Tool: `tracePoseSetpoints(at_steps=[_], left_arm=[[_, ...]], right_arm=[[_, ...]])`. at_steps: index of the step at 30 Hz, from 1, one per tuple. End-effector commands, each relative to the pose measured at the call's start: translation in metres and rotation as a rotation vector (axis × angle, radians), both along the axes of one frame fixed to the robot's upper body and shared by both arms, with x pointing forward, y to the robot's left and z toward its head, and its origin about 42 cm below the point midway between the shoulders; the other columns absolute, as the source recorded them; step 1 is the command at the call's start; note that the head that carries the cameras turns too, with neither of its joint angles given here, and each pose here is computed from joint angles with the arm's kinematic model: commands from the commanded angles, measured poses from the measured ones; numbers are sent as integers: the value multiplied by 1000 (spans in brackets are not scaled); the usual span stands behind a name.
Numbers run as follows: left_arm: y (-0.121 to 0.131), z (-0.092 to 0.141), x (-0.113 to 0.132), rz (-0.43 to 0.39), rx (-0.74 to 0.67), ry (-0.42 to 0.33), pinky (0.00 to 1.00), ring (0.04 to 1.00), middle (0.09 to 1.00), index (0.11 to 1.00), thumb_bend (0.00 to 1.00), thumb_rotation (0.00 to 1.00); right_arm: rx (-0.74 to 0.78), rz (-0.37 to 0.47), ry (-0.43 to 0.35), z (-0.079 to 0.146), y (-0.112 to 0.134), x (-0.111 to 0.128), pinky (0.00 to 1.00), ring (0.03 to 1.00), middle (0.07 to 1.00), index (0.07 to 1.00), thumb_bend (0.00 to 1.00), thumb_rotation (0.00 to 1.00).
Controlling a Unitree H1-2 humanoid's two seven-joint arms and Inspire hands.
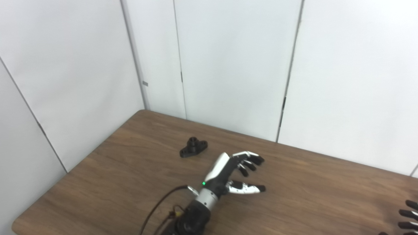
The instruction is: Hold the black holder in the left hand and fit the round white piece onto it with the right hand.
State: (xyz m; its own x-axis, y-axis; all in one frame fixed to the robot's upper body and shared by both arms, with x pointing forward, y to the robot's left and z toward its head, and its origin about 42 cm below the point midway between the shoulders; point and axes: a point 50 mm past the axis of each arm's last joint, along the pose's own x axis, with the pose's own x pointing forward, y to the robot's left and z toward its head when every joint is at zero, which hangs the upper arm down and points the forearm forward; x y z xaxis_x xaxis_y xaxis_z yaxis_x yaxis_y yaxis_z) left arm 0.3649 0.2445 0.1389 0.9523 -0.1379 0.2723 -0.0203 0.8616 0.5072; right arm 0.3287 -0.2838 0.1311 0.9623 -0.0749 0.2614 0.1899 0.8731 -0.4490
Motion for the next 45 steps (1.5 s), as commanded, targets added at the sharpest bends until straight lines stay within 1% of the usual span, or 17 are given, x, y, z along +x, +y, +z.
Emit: tracePoseSetpoints(at_steps=[1,4,7,9,11,13,15,17,22,25,28,30,32,34,38,41,45], left_arm=[[5,29,9,-2,22,-84,511,640,702,681,809,55],[17,39,10,15,84,-97,540,660,710,688,802,110],[28,48,11,65,144,-100,605,745,748,686,834,172],[35,55,11,100,159,-105,645,780,774,687,843,158],[43,61,12,131,183,-114,673,795,788,688,855,151],[51,67,12,153,210,-125,721,818,802,705,835,156],[61,73,14,174,230,-139,754,826,813,715,828,154],[69,79,15,195,248,-148,757,831,821,719,823,166],[86,88,19,250,264,-172,708,831,826,720,833,181],[92,92,20,292,305,-198,705,824,824,719,834,186],[100,97,20,338,297,-197,728,841,835,722,842,183],[105,99,19,357,290,-195,720,852,843,727,846,168],[114,101,20,372,302,-193,741,873,854,732,844,162],[123,104,21,383,332,-192,758,887,865,738,845,184],[137,109,21,438,358,-175,831,928,887,746,877,216],[143,114,24,492,389,-172,847,958,900,739,913,246],[153,119,26,531,446,-167,850,985,915,734,930,246]], right_arm=[[-19,8,-72,16,-5,7,501,604,702,774,512,9],[-18,6,-72,18,-4,7,497,602,700,768,516,1],[-27,7,-71,18,-5,7,501,606,702,769,513,0],[-27,10,-74,19,-5,8,498,605,703,769,511,2],[-24,10,-70,20,-4,8,490,598,703,769,507,0],[-24,11,-68,20,-4,8,486,597,703,770,503,0],[-23,11,-67,21,-3,9,489,599,701,768,503,23],[-22,11,-70,20,-3,9,494,603,700,765,505,25],[-25,12,-74,19,-5,9,492,601,700,765,506,22],[-20,11,-76,18,-4,9,477,596,695,759,513,20],[-23,11,-73,18,-4,7,481,597,698,761,512,12],[-24,11,-70,18,-4,6,490,601,702,764,508,2],[-21,12,-68,19,-5,6,494,603,706,768,505,0],[-20,12,-67,20,-5,5,495,604,708,769,504,0],[-28,9,-67,19,-6,5,496,604,708,773,497,19],[-25,7,-64,19,-7,7,494,605,710,772,495,17],[-28,3,-67,21,-8,7,503,610,714,772,499,3]])
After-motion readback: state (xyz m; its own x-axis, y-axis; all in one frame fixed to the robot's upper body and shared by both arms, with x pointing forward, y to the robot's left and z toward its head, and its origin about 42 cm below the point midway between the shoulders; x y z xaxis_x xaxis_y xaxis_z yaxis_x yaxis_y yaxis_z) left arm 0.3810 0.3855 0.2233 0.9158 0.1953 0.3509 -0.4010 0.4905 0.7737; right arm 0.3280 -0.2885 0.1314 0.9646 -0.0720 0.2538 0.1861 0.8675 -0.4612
